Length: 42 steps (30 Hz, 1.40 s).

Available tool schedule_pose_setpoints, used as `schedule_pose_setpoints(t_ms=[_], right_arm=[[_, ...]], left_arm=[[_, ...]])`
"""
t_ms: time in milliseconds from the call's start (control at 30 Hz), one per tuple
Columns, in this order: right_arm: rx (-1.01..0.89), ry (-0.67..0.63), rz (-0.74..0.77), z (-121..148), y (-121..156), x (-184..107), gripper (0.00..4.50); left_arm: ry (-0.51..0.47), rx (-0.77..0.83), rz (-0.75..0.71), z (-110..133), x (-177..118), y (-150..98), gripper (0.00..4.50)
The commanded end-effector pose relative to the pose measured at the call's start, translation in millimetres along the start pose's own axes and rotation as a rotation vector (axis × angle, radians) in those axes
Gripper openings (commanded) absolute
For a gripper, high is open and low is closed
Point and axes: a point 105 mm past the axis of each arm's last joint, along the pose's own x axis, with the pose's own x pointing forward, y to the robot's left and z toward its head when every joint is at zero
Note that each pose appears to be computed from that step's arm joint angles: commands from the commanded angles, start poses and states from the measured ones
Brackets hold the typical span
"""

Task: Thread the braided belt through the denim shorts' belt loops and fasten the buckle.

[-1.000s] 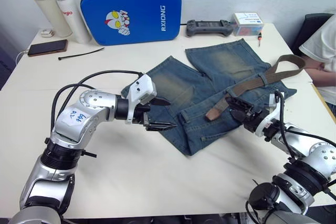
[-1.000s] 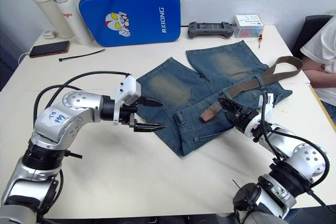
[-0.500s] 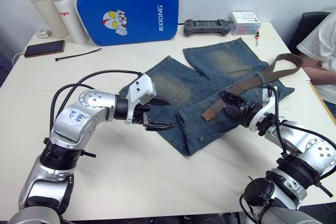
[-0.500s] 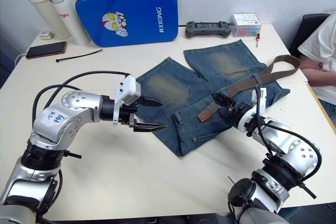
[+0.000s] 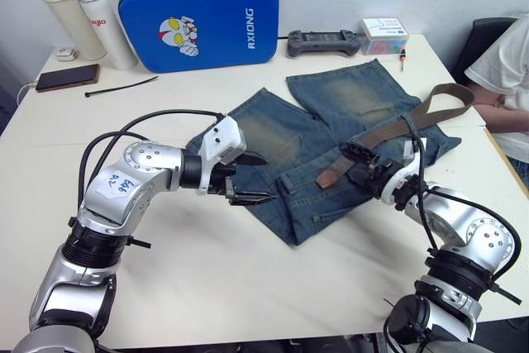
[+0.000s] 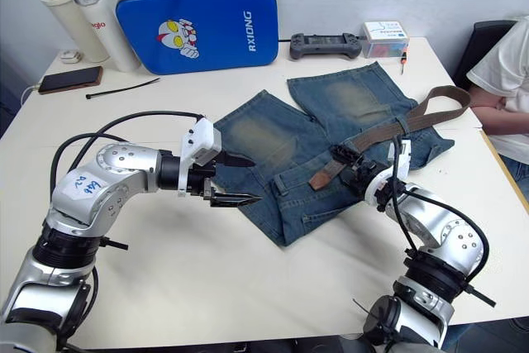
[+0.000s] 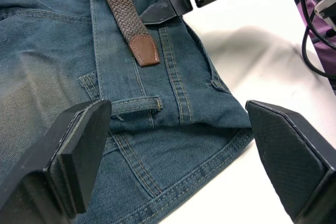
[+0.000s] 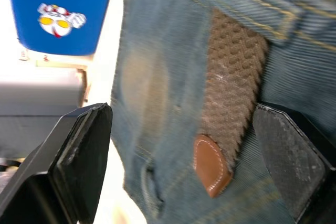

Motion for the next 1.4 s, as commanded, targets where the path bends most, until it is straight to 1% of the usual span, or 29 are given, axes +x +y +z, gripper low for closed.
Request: schedule_pose_setpoints(t_ms=[33,200,333,367,433,533,667,700,800,900,1000,1100,1233,1333,1400], right_arm=[[0.010,-0.023,0.060,4.9,14.5,-3.7,4.41],[0.018,-0.001,0.005,-0.5,1.4,5.3,4.41],[0.048,-0.008,-0.026,-2.7,-10.1,12.3,4.41],[0.062,-0.015,-0.030,-3.2,-12.5,13.8,4.20],[0.084,-0.033,-0.043,-3.0,-17.8,15.7,3.63],[0.119,-0.083,-0.077,2.5,-28.6,15.6,2.19],[0.150,-0.119,-0.036,6.7,-23.4,13.7,0.22],[0.147,-0.117,-0.022,5.5,-19.6,13.6,0.01],[0.151,-0.105,0.021,0.6,-8.6,15.4,0.01],[0.135,-0.067,0.067,-14.3,11.2,20.4,0.01],[0.108,-0.024,0.076,-33.4,22.8,26.5,0.01],[0.136,0.011,0.089,-50.2,28.0,32.2,0.01],[0.183,0.111,0.134,-84.1,45.3,39.6,0.01],[0.176,0.141,0.154,-93.1,53.1,38.1,0.01],[0.182,0.115,0.151,-89.2,52.1,37.3,0.01]], left_arm=[[-0.013,0.048,0.017,8.6,-5.6,-0.8,4.50],[-0.014,0.049,0.017,9.6,-5.1,-0.5,4.50],[-0.015,0.052,0.017,10.4,-4.6,0.4,4.50],[-0.015,0.053,0.018,10.4,-4.7,0.4,4.50],[-0.013,0.055,0.019,10.6,-5.1,0.5,4.50],[-0.017,0.057,0.011,11.2,-5.8,-1.5,4.50],[-0.017,0.054,0.005,10.6,-5.1,-3.0,4.50],[-0.017,0.054,0.006,10.7,-4.6,-2.5,4.50],[-0.019,0.052,0.008,11.3,-4.0,-1.2,4.50],[-0.018,0.054,0.006,11.4,-4.2,-0.9,4.50],[-0.017,0.054,0.006,11.2,-4.6,-0.4,4.50],[-0.015,0.056,0.004,11.2,-3.5,-0.6,4.50],[-0.017,0.058,-0.001,12.4,-2.4,-1.6,4.50],[-0.015,0.058,-0.001,12.0,-3.3,-1.6,4.50],[-0.012,0.056,0.000,11.3,-4.0,-1.8,4.50]])
